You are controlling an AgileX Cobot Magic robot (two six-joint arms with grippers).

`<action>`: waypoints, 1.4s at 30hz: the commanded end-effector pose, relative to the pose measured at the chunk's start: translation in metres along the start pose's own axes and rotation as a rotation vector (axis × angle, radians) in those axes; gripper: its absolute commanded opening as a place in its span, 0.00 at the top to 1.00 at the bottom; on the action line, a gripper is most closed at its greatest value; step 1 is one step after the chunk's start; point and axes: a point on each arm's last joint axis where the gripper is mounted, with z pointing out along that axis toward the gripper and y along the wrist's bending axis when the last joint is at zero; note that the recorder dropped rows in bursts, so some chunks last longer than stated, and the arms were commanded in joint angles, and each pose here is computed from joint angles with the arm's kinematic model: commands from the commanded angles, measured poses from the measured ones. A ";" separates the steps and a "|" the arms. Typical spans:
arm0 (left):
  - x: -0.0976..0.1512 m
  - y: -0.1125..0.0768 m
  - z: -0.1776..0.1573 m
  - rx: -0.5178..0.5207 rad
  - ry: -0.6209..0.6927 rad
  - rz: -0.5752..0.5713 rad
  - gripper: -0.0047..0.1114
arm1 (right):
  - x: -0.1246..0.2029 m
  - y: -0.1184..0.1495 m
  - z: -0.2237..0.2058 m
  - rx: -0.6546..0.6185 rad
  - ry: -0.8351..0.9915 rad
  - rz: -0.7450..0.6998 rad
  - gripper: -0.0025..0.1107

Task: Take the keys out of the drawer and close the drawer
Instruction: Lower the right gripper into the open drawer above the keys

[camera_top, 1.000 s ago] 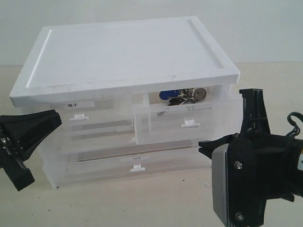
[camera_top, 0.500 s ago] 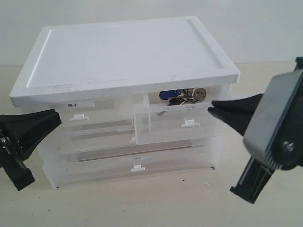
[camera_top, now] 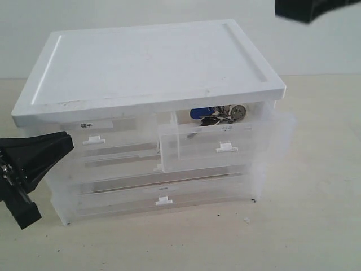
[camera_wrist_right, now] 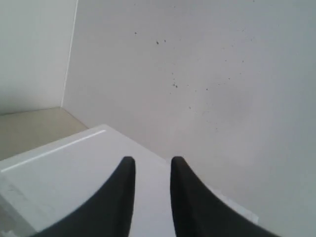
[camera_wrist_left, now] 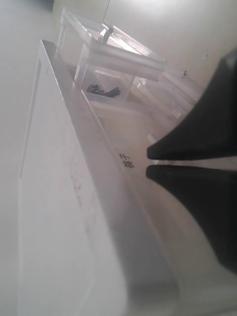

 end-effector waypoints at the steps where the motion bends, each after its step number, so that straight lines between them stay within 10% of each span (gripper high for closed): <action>1: 0.000 -0.001 0.000 0.013 -0.006 -0.005 0.92 | 0.003 -0.031 0.018 0.068 0.155 0.072 0.78; 9: 0.000 -0.001 0.000 0.013 -0.006 -0.005 0.92 | 0.030 -0.110 0.029 0.357 0.771 0.107 0.78; 13: 0.000 -0.001 0.000 0.013 -0.006 -0.005 0.92 | 0.021 -0.103 0.046 0.058 0.936 0.060 0.77; 19: 0.000 -0.002 0.000 0.022 -0.003 -0.002 0.92 | 0.013 -0.066 0.071 -0.520 0.710 -0.106 0.76; 24: 0.000 -0.002 0.000 0.022 -0.003 -0.002 0.92 | 0.018 -0.039 0.089 -0.593 0.719 -0.287 0.58; 33: 0.001 -0.004 0.000 0.045 0.006 0.008 0.92 | 0.063 0.017 0.128 -0.790 0.935 -0.527 0.58; 42: 0.001 -0.004 0.000 0.043 0.005 0.007 0.92 | 0.101 0.017 0.137 -0.773 1.039 -0.605 0.66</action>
